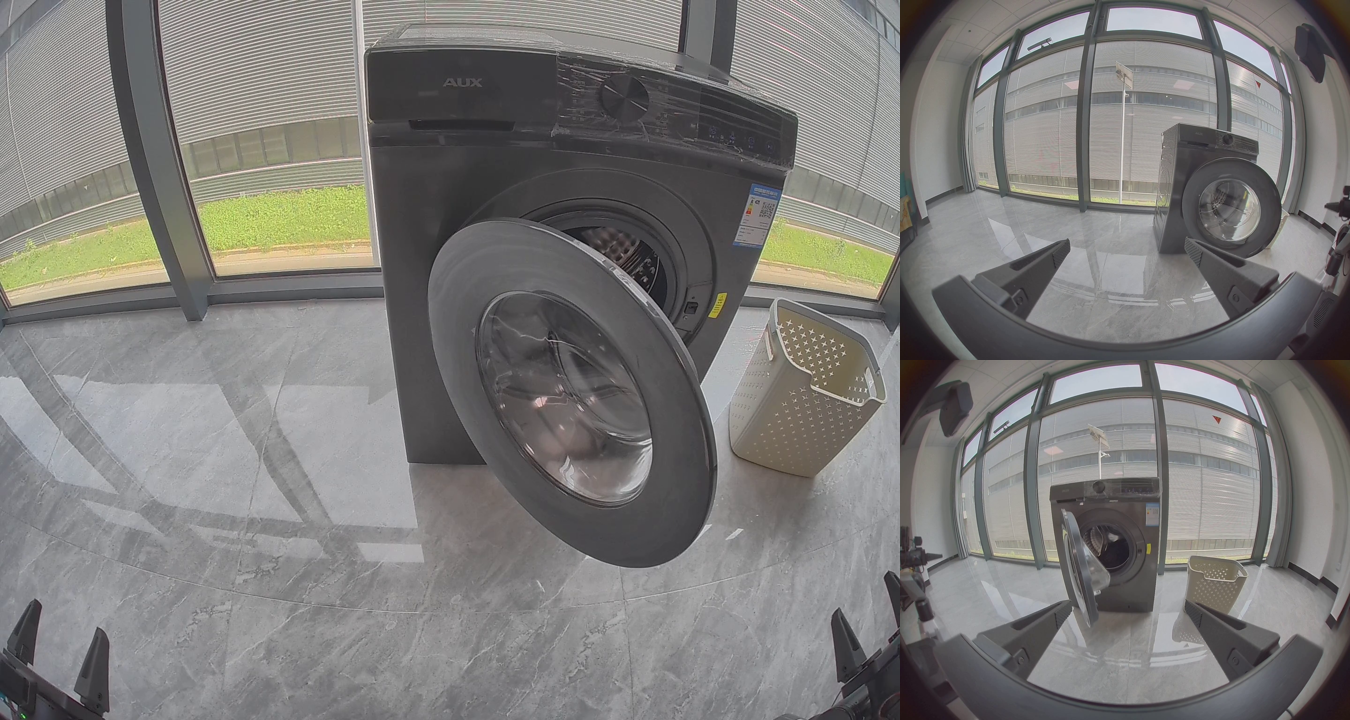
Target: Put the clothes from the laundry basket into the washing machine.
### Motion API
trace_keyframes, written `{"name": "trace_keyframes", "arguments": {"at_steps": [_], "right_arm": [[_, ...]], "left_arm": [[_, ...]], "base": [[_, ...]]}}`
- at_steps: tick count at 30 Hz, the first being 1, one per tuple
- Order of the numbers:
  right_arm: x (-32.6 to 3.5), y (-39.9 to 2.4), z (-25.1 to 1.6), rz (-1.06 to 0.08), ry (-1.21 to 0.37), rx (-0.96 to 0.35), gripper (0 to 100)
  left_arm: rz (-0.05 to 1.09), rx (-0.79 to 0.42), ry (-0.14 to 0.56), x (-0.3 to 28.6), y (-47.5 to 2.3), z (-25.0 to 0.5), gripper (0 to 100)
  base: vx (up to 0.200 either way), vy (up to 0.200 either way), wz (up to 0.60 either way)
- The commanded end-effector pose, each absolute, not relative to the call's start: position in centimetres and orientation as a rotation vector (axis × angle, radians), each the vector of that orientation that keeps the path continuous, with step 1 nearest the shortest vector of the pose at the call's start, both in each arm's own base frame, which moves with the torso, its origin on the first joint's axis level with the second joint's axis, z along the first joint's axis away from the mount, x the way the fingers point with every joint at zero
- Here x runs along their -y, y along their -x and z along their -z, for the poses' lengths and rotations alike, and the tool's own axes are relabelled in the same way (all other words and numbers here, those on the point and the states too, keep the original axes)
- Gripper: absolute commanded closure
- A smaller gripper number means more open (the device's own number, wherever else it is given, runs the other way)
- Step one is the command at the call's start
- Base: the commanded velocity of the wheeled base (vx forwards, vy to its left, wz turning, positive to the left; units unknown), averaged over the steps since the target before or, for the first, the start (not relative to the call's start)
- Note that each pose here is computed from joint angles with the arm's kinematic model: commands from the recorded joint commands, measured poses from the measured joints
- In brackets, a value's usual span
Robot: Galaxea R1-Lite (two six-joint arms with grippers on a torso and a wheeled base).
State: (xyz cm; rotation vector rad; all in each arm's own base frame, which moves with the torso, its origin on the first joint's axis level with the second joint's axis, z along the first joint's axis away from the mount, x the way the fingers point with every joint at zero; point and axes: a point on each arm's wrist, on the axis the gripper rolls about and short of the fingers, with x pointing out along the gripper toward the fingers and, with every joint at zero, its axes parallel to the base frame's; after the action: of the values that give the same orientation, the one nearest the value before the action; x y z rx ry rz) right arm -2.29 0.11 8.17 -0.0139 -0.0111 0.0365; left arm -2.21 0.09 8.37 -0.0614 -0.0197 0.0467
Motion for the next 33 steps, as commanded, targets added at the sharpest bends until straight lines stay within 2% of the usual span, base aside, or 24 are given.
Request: {"name": "trace_keyframes", "arguments": {"at_steps": [1, 2, 3, 4, 6, 9, 10, 11, 14, 18, 22, 28, 33], "right_arm": [[-0.1, 3.0, -10.3, -0.039, -0.012, 0.133, 0], [-0.1, 3.0, -10.3, -0.039, -0.012, 0.133, 0], [-0.1, 4.4, -14.0, -0.044, -0.024, 0.254, 0], [-0.1, 4.5, -15.2, -0.055, -0.019, 0.260, 0], [-0.1, 3.6, -16.2, -0.109, -0.017, 0.166, 0], [-0.5, 1.5, -16.2, -0.293, -0.011, -0.006, 0], [-0.5, 1.5, -16.2, -0.293, -0.011, -0.006, 0], [-0.7, -0.8, -16.4, -0.370, -0.031, -0.133, 0], [-1.1, -4.4, -17.0, -0.415, -0.049, -0.242, 0], [-2.1, -9.5, -16.9, -0.489, -0.038, -0.307, 0], [-3.3, -12.1, -16.3, -0.549, -0.038, -0.340, 0], [-5.0, -12.0, -15.3, -0.675, -0.015, -0.387, 0], [-5.7, -13.5, -15.5, -0.683, -0.049, -0.403, 0]], "left_arm": [[-0.058, 0.019, 0.065, -0.1, 2.2, -7.9, 0], [-0.061, 0.019, 0.063, -0.1, 2.2, -7.9, 0], [-0.062, 0.019, 0.063, -0.1, 2.2, -7.9, 0], [-0.064, 0.019, 0.062, -0.1, 2.2, -7.9, 0], [-0.058, 0.017, 0.051, -0.1, 2.2, -7.8, 0], [-0.021, -0.012, 0.001, 0.0, 2.2, -7.6, 0], [-0.021, -0.012, 0.001, 0.0, 2.2, -7.6, 0], [-0.023, -0.028, -0.002, 0.0, 2.1, -7.6, 0], [0.000, -0.011, -0.003, 0.0, 2.2, -7.5, 0], [0.002, -0.009, 0.000, 0.0, 2.3, -7.5, 0], [-0.002, -0.009, -0.003, 0.0, 2.3, -7.5, 0], [0.000, -0.009, -0.002, 0.0, 2.3, -7.5, 0], [-0.003, -0.009, -0.002, 0.0, 2.3, -7.5, 0]], "base": [[0.000, 0.000, 0.00], [0.000, 0.000, 0.00], [0.000, 0.000, 0.00], [0.000, 0.000, 0.00], [0.000, 0.000, 0.00], [0.000, 0.000, 0.00], [0.000, 0.000, 0.00], [0.000, 0.000, 0.00], [0.000, 0.000, 0.00], [0.000, 0.000, 0.00], [0.000, 0.000, 0.00], [0.000, 0.000, 0.00], [0.000, 0.000, 0.00]]}}
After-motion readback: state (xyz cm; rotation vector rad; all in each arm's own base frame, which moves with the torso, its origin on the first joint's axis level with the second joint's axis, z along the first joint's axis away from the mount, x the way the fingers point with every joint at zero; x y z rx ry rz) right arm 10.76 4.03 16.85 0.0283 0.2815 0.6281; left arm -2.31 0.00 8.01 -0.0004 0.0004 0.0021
